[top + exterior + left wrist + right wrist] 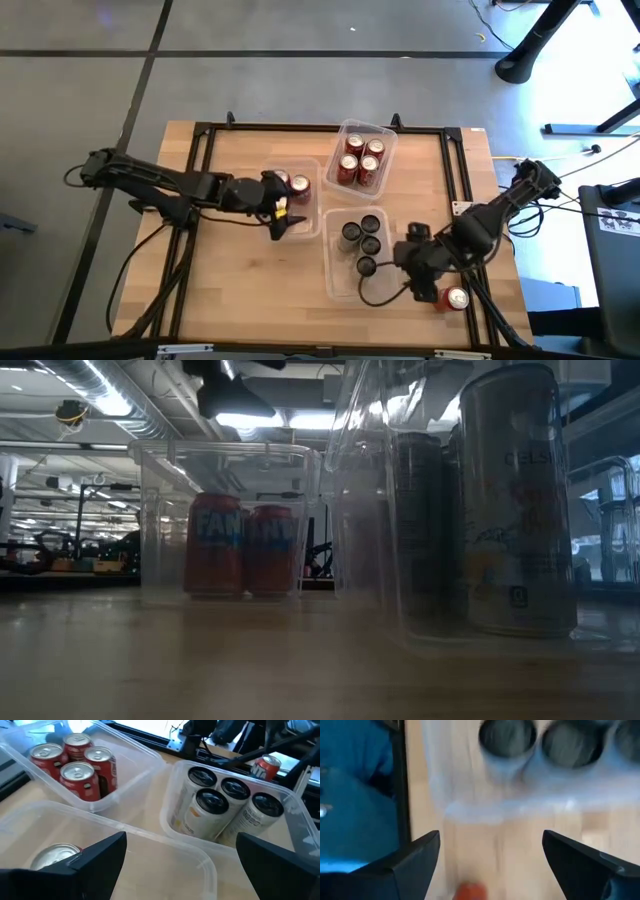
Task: Sort soda cans
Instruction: Put the red soda can into the middle transparent bin
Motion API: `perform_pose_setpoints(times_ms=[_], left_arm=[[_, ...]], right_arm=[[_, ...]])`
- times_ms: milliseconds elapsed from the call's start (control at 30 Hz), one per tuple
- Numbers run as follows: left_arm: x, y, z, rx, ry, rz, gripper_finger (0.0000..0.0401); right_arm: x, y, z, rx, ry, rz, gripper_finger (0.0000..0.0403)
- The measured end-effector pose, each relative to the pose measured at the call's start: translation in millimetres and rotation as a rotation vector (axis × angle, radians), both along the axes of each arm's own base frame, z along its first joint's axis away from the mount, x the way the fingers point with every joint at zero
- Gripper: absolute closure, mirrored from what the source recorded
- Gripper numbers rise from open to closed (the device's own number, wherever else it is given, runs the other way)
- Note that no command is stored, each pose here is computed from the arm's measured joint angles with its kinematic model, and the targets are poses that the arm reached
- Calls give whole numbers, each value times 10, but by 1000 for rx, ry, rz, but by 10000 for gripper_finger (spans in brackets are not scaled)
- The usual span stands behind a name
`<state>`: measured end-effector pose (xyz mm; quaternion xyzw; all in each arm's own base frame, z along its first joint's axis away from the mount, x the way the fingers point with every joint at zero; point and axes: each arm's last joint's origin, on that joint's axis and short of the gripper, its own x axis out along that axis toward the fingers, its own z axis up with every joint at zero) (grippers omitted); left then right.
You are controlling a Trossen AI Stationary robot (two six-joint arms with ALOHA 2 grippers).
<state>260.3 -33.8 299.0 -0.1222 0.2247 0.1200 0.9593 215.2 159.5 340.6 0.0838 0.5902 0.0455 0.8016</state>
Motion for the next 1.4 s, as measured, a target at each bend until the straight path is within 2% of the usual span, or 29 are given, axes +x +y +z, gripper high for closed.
perform_pose_setpoints(times_ms=[267, 533, 733, 967, 1067, 1267, 1400], left_arm=[[22, -92, -45, -2, 16, -27, 39], [20, -109, -46, -3, 16, -33, 39], [19, -110, -46, -9, 15, -30, 39], [17, -126, -47, -22, 14, -29, 39], [17, -127, -47, -21, 14, -30, 39], [16, -126, -46, -25, 13, -27, 39], [16, -126, -47, -29, 13, -25, 39]], right_arm=[[-379, 206, -43, -28, 184, -86, 52], [-660, 457, -41, 0, 153, -275, 52], [-816, 568, -59, 15, 205, -295, 52], [-908, 777, -248, -80, 274, -253, 52], [-905, 844, -318, -87, 329, -243, 52], [-933, 885, -421, -132, 306, -235, 52], [-978, 871, -577, -153, 342, -227, 52]])
